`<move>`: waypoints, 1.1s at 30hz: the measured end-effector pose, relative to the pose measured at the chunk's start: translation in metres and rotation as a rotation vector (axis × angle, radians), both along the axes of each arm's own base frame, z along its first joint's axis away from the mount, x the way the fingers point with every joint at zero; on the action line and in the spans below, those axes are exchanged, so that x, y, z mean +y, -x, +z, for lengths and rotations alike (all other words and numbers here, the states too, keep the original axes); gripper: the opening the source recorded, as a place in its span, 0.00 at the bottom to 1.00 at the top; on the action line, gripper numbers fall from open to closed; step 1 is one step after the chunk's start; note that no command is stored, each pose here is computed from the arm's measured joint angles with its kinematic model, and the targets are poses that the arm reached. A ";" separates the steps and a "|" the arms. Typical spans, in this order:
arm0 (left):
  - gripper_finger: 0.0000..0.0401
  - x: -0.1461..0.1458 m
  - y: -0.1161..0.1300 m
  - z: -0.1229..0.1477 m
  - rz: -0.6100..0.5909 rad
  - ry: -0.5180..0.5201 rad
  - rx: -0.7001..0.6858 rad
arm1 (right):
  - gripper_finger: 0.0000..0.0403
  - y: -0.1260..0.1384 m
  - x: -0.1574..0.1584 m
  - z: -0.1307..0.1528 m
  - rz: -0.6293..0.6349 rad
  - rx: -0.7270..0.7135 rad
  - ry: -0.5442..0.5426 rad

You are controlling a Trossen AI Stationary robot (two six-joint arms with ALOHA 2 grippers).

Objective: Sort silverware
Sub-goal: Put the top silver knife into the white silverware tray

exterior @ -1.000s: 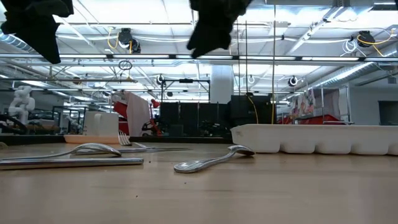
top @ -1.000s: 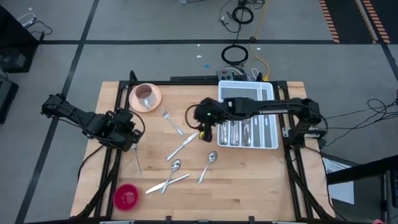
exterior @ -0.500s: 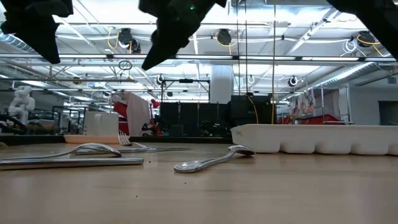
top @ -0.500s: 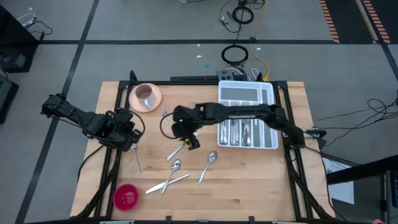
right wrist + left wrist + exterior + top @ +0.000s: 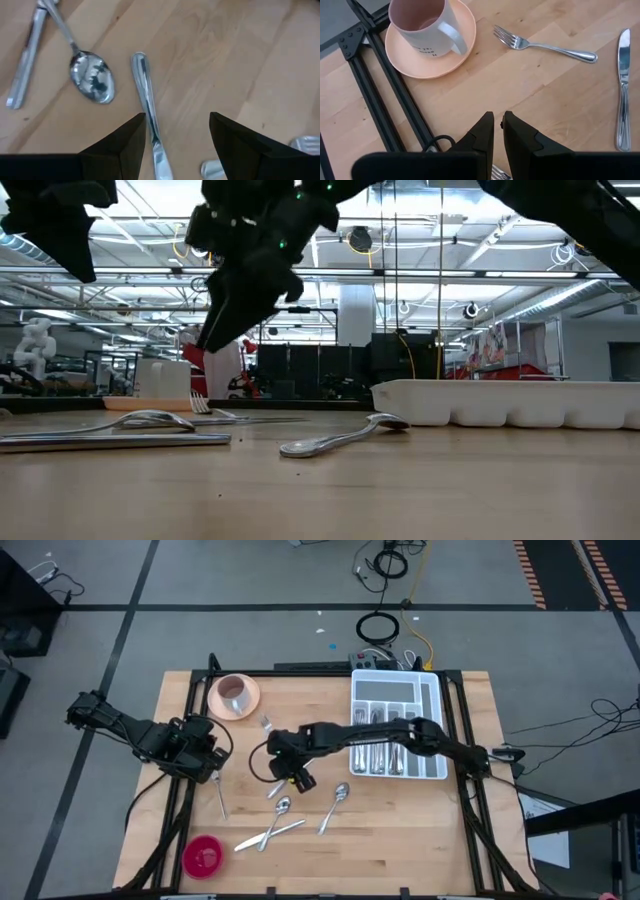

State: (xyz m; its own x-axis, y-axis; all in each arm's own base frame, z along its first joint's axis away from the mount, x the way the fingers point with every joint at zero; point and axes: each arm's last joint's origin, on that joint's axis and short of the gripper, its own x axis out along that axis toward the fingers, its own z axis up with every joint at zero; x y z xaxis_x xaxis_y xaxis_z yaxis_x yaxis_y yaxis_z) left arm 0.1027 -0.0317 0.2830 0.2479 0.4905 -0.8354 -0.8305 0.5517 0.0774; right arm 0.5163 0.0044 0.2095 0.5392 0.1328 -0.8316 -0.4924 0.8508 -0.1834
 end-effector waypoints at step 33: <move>0.12 0.000 0.000 0.000 -0.005 -0.002 0.004 | 0.36 -0.005 0.000 -0.082 0.045 0.216 0.092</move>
